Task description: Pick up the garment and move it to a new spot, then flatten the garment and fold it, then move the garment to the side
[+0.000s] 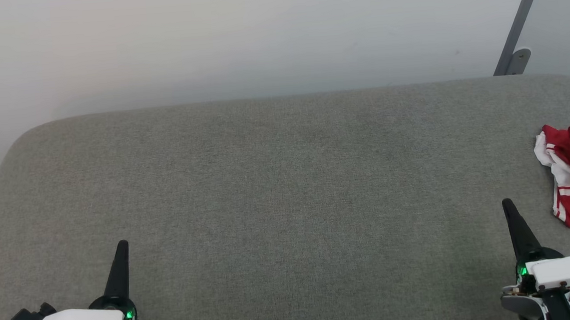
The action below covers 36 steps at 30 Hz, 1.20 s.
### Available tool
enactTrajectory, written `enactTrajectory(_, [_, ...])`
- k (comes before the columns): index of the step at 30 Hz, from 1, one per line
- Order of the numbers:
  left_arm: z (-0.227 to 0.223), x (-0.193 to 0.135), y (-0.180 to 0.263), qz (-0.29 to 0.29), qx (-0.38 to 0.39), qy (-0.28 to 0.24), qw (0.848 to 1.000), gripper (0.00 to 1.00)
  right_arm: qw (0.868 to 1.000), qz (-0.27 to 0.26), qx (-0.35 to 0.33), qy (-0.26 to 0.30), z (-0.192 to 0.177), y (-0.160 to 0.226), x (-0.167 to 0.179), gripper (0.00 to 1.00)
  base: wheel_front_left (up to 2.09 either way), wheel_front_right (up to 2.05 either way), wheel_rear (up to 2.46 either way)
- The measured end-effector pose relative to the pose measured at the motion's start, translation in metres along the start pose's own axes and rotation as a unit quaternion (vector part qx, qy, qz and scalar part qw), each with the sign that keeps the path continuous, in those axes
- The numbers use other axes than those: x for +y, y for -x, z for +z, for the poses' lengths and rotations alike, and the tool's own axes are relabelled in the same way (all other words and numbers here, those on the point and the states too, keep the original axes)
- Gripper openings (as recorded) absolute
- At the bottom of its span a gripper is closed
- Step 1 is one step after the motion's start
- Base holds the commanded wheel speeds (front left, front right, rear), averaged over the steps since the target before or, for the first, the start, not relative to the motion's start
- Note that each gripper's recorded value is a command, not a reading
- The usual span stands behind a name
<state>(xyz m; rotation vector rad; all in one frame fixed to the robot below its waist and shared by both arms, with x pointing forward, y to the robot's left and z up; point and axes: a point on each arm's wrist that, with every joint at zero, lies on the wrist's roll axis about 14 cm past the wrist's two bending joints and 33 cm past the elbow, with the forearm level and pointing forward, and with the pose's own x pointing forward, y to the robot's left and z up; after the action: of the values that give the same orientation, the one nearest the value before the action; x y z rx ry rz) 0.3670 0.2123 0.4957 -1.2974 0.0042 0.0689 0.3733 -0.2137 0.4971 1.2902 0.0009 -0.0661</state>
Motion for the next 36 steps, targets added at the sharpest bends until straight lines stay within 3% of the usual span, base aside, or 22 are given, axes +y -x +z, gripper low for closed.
enactTrajectory(36, [-0.01,-0.011,-0.018,-0.016,0.022,0.129,0.991,0.0,0.991,0.017,0.021,-0.132,-0.01,-0.012,0.011,0.0,0.0,0.0,0.0])
